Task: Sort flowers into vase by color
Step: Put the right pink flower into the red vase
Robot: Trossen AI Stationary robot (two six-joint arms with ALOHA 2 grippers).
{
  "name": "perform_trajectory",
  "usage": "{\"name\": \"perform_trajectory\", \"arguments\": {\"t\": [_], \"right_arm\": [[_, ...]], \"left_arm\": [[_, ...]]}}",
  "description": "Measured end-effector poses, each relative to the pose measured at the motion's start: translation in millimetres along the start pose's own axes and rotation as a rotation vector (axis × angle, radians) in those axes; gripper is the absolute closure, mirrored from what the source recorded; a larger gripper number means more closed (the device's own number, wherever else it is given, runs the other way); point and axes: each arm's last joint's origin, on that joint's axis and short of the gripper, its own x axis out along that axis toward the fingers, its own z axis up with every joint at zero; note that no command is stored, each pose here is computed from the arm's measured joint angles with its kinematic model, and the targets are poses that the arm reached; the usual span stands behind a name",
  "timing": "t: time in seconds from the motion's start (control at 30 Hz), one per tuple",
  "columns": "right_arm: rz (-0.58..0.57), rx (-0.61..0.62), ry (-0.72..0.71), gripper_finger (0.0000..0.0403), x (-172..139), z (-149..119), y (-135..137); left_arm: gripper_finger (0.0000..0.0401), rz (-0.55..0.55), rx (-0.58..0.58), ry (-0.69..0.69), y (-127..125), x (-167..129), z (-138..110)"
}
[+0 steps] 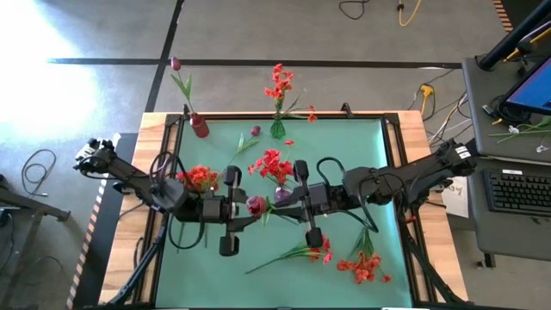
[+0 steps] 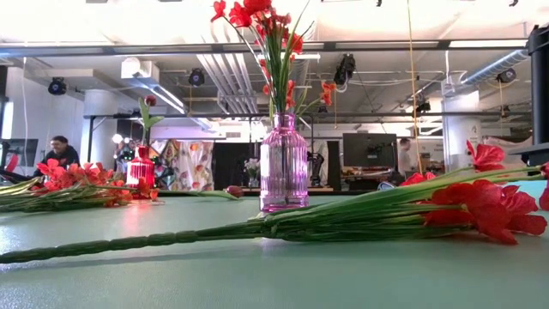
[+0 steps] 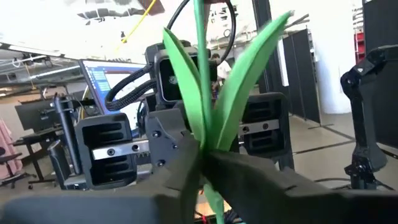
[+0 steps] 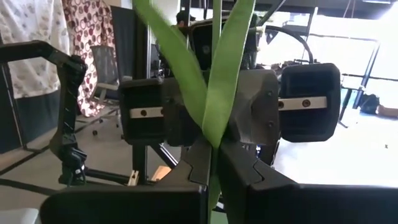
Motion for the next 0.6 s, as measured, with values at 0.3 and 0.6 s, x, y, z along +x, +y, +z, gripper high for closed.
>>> {"name": "perform_trajectory", "arguments": {"t": [0.3,0.6], "right_arm": [[0.007,-0.005,0.005,0.039,-0.9,0.3,0.4],[-0.009,-0.017,0.021,0.039,-0.6,-1.9,-0.8]], "left_arm": [[0.0393,0.007,0.022,-0.002,0.9,-0.4,1.3],[0.0362,-0.026,0.004,0.107,7.0,-13.4,1.7]]}}
